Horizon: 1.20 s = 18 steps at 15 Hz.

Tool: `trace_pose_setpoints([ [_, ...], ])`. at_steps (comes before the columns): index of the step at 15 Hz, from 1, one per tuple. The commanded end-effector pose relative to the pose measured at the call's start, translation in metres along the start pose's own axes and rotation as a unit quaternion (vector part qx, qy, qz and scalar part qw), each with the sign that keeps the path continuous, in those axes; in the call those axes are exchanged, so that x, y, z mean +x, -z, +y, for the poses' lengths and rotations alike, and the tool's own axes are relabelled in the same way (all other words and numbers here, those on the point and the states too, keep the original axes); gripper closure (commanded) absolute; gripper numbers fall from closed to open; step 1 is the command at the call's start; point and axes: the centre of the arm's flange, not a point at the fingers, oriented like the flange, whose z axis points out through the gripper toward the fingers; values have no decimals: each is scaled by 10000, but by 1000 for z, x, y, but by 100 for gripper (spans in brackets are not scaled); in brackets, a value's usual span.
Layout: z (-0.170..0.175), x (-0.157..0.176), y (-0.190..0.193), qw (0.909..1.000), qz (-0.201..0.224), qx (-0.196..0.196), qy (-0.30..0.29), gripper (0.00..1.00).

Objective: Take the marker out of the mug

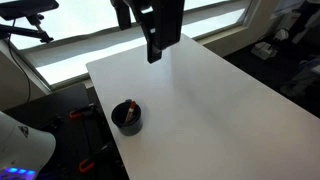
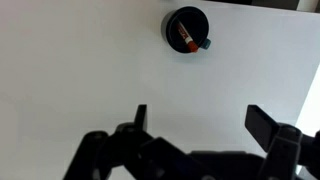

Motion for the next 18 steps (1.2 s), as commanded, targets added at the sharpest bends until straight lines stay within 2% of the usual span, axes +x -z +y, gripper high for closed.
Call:
trace_pose_setpoints([
  [1, 0, 0, 0, 10000, 0, 0, 0, 0],
  [14, 0, 0, 0, 10000, 0, 0, 0, 0],
  [18, -18, 12, -26, 9973, -160, -158, 702, 0],
])
